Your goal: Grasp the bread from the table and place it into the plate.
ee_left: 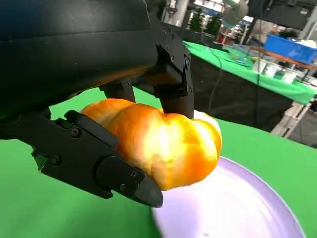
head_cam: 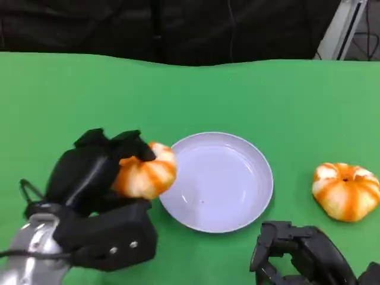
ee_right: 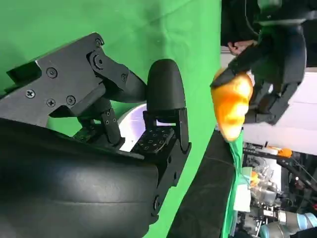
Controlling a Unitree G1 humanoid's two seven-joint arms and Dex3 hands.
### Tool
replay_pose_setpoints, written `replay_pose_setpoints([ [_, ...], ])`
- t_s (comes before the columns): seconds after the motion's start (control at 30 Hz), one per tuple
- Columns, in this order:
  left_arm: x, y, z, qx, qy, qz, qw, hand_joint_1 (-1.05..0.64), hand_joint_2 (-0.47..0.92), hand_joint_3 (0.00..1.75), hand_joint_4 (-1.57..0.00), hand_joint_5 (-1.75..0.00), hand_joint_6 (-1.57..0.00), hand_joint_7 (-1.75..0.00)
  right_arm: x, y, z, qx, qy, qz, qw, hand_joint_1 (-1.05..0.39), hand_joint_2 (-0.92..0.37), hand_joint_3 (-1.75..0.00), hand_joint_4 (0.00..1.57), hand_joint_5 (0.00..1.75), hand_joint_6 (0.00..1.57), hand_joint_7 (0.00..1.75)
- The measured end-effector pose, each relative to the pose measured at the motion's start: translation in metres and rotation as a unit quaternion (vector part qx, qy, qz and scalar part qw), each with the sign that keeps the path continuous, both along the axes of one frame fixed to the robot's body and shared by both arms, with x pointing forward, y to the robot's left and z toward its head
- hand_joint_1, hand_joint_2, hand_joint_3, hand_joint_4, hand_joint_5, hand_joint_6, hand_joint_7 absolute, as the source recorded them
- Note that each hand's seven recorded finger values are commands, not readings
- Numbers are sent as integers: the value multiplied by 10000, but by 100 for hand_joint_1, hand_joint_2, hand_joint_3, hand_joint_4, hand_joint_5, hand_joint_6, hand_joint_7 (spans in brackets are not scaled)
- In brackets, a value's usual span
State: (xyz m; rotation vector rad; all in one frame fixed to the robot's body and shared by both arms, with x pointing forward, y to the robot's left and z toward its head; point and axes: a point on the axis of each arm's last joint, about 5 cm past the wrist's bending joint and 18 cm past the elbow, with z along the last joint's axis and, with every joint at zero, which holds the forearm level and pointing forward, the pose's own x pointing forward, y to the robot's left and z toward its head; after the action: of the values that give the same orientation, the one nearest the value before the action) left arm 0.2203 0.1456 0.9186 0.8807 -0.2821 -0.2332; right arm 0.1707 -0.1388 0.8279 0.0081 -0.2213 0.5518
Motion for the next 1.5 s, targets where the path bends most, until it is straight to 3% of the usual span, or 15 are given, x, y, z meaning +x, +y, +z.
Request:
replay_pose_setpoints([
  [0.13,83,-179,30,-184,-69,-261,9995,-9,82,0,-45,-156,-73,-104,7,13,3,6,-3,-60,10000,-13,-57,-104,84,154,85,127],
  [0.37,116,-217,19,-208,-58,-312,9993,-11,83,0,-43,-157,-71,-104,7,12,1,10,6,-99,9999,-15,-56,-107,85,154,86,126],
  [0.63,323,-644,55,-364,71,-844,9957,-10,80,0,-44,-152,-69,-105,13,45,-4,13,16,-101,9999,-15,-54,-110,86,151,87,124],
  [0.9,327,-667,-57,-225,330,-894,9952,-10,81,0,-42,-156,-68,-107,12,54,-3,-51,9,-103,9999,-15,-55,-109,87,150,87,124],
  [1.27,334,-720,-80,-191,398,-992,9941,-12,80,0,-38,-157,-66,-109,12,55,-3,-62,6,-100,9999,-16,-54,-110,87,149,87,124],
  [1.5,338,-783,-140,-74,578,-1118,9920,-11,80,0,-39,-154,-69,-101,13,60,3,-61,15,-87,9999,-17,-54,-111,88,150,88,124],
])
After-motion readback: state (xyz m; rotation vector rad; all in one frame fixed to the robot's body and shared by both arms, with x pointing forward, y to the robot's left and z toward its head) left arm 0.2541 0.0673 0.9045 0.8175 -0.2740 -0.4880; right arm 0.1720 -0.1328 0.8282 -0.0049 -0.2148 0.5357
